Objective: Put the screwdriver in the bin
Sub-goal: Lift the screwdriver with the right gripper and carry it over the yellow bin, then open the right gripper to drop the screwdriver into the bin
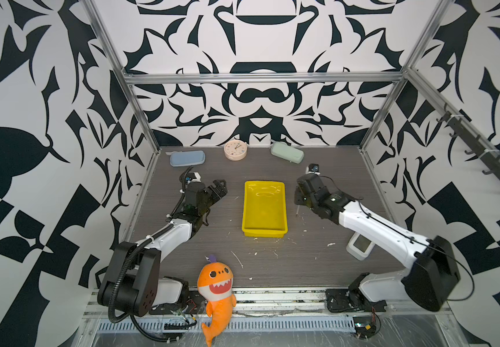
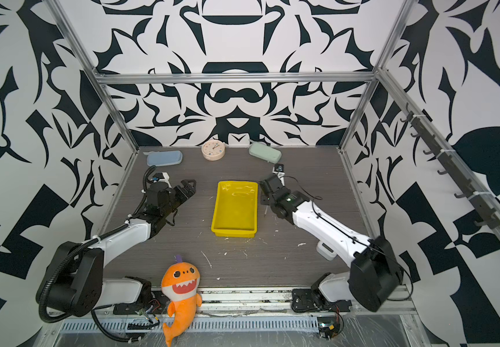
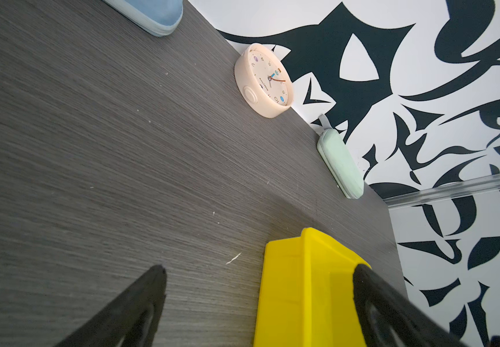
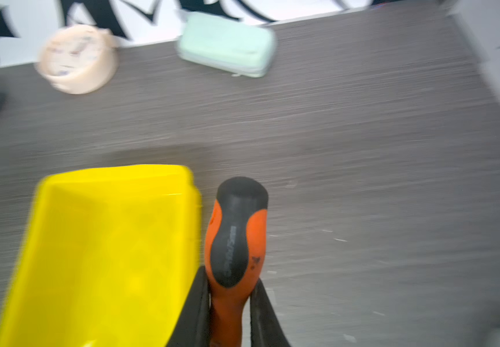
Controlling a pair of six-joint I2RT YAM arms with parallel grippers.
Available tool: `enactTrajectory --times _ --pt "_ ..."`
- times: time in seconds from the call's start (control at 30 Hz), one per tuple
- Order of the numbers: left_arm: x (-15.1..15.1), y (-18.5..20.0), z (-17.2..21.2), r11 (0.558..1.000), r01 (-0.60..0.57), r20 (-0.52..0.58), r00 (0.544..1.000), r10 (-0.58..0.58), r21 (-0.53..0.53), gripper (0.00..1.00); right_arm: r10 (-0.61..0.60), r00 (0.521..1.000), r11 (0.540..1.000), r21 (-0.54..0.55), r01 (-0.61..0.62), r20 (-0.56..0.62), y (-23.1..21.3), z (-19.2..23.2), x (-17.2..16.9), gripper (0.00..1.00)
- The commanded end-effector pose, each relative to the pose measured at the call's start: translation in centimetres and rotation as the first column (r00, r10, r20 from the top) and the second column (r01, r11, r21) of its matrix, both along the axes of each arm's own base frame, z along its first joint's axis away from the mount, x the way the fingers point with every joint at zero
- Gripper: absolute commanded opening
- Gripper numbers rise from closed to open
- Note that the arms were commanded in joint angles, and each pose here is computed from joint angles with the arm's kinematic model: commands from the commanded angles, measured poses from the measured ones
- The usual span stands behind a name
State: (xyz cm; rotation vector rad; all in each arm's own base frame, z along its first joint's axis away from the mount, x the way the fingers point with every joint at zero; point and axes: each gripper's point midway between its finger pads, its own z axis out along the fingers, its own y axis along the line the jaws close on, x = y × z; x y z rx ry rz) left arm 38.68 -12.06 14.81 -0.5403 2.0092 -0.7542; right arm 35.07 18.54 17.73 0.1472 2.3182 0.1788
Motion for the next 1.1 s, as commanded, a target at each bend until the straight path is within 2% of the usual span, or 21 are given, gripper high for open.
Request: enactTrajectory --times 0.0,0.2,0.37,0.53,0.63,0.77,0.83,0.93,1.07 --pt "0.1 0.0 0.1 1.000 -0.003 -0.005 1.000 0.003 -0.005 0.99 0.037 0.999 0.990 0.134 -0.035 -0.012 5.8 -0.7 1.7 0.00" --pt "0.1 0.1 0.4 1.000 0.001 0.000 1.000 -0.001 0.018 0.99 0.102 0.992 0.987 0.131 -0.091 -0.079 11.4 -4.5 3.2 0.00" --pt "0.0 0.3 0.6 1.000 -0.007 0.008 1.000 0.007 0.022 1.00 0.110 0.983 0.990 0.103 -0.095 -0.150 12.6 -6.4 3.9 0.03" --pt "0.2 0.1 0.4 1.000 0.000 0.002 1.000 0.000 0.018 1.00 0.114 0.979 0.992 0.077 -0.102 -0.170 12.6 -6.7 3.9 0.07" --pt "0.2 0.0 0.4 1.000 0.002 -0.001 1.000 -0.002 0.017 0.99 0.112 0.981 0.992 0.069 -0.102 -0.159 12.4 -6.1 4.0 0.17" --pt "0.2 0.0 0.4 1.000 0.004 -0.003 1.000 -0.004 0.020 1.00 0.132 0.980 0.990 0.075 -0.122 -0.152 12.6 -5.4 4.0 0.45" --pt "0.2 0.0 0.3 1.000 0.004 -0.008 1.000 -0.004 0.024 1.00 0.141 0.979 0.989 0.063 -0.133 -0.149 12.4 -5.1 4.0 0.53" --pt "0.3 0.0 0.4 1.000 0.004 -0.011 1.000 -0.004 0.027 0.99 0.149 0.984 0.988 0.053 -0.145 -0.101 11.8 -3.3 3.8 0.55" --pt "0.1 0.2 0.2 1.000 -0.007 -0.020 1.000 0.007 0.029 1.00 0.109 0.990 0.993 -0.046 -0.106 0.090 7.9 3.3 3.8 0.57"
